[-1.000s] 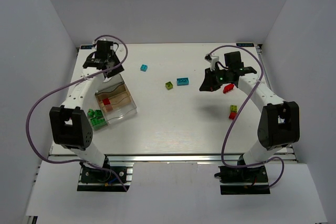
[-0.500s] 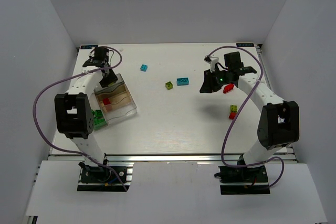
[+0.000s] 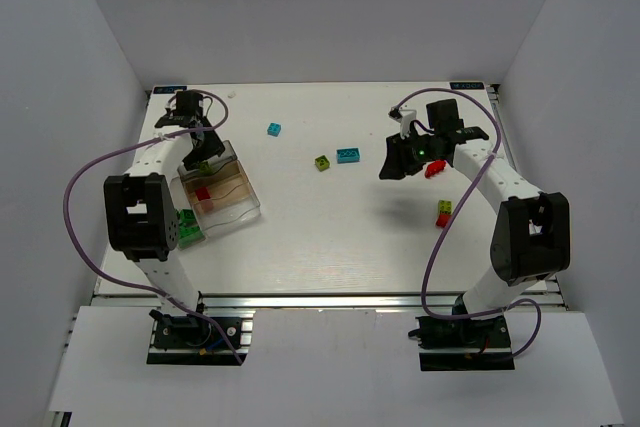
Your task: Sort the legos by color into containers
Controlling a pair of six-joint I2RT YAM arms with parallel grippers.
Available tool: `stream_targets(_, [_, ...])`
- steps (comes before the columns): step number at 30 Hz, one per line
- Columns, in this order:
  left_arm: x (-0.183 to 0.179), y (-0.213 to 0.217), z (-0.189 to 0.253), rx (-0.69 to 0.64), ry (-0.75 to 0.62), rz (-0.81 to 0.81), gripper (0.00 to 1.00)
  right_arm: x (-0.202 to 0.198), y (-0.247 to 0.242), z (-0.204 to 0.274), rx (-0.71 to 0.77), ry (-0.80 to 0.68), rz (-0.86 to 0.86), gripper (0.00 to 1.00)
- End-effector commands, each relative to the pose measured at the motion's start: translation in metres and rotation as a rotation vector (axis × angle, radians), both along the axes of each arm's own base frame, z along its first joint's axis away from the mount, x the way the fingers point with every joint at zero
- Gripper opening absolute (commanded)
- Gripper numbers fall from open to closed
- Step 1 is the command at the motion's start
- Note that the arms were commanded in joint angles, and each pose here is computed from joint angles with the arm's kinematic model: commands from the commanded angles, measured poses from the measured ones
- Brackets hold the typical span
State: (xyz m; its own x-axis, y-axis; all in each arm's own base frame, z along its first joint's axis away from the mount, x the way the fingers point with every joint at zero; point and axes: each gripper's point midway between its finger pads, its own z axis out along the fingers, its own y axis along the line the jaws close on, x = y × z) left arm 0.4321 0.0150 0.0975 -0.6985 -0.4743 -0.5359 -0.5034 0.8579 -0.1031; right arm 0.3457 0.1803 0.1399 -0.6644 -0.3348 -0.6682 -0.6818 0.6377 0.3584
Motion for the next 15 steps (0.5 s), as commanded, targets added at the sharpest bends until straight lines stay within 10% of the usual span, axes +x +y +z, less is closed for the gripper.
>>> stream_targets(1, [0.012,-0.001,0.035,-0.016,-0.099,-0.007,0.71,0.007,0.0,0.014,-0.002,-0.048,0.011,0.48])
stream_targets(4, [0.021,-0.024,0.058,-0.08,-0.189,-0.073,0.46,0.009,-0.001,0.013,-0.012,-0.053,0.006,0.47])
stream_targets(5, [0.023,-0.029,0.064,-0.105,-0.216,-0.095,0.23,0.011,-0.002,0.012,-0.022,-0.059,-0.004,0.46])
stream_targets(8, [0.029,-0.079,0.087,-0.297,-0.312,-0.246,0.09,0.02,-0.008,0.011,-0.044,-0.066,-0.05,0.36])
stream_targets(11, [0.029,-0.137,0.097,-0.432,-0.335,-0.4,0.16,0.027,-0.015,0.008,-0.063,-0.065,-0.094,0.16])
stream_targets(15, [0.028,-0.218,0.104,-0.514,-0.274,-0.598,0.54,0.03,-0.015,0.006,-0.079,-0.068,-0.12,0.1])
